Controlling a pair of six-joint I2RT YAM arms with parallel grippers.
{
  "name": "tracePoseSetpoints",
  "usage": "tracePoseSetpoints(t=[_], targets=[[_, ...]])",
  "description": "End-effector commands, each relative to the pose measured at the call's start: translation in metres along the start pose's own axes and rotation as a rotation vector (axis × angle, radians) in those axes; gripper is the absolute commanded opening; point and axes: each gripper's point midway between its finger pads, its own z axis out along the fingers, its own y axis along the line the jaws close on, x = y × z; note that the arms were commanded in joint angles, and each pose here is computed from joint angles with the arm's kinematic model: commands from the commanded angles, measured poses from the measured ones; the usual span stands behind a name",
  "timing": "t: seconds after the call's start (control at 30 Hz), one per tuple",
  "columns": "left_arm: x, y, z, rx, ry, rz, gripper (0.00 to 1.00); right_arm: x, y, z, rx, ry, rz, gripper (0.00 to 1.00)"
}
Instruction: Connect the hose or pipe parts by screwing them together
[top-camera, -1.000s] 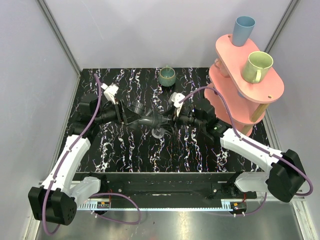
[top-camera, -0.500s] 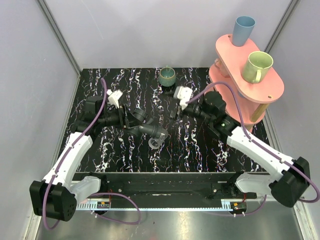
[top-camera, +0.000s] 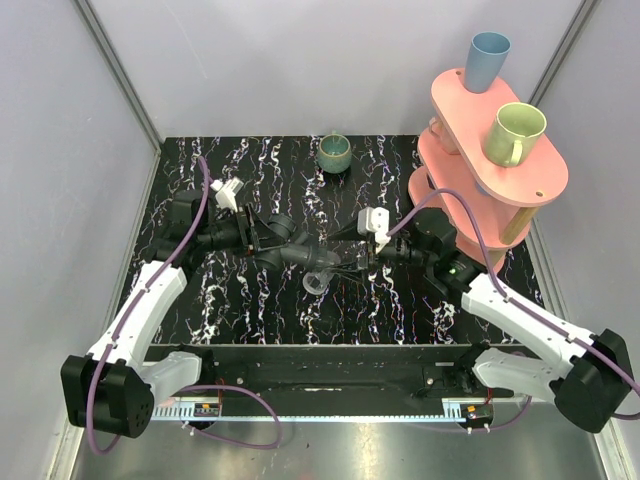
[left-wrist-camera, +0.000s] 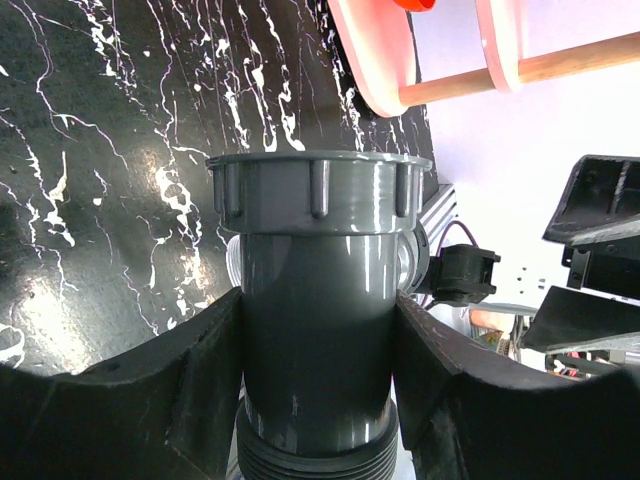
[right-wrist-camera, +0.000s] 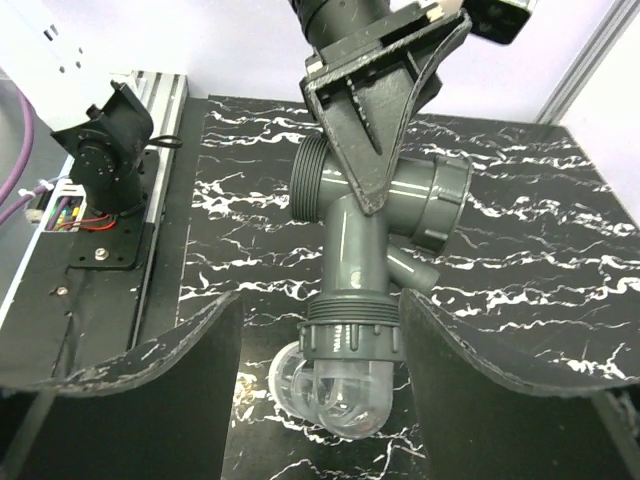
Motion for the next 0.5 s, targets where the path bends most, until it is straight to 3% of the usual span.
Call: tracePoseSetpoints(t=[0.0,0.17,0.33,0.47], targets=[[-0.013,-0.027,-0.007,0.089,-0.033,0.039,0.0,-0.004,0.014,0.008,-0.082,-0.042,0.041,0.7],[-0.012,-0.033,-0.011,0.101,-0.029,0.053,0.0,0.022,0.007,0.021,-0.074,0.008,0.096,0.73],[-0.008,-0.045,-0.018,0.142,-0.024,0.077,0.0,0.058,0.001,0.036,-0.048,0.163,0.183,0.75],[-0.006,-0.053,-0.023,0.173,-0.026,0.119,0.0,0.069,0.0,0.044,-0.047,0.168,0.238,0.8]])
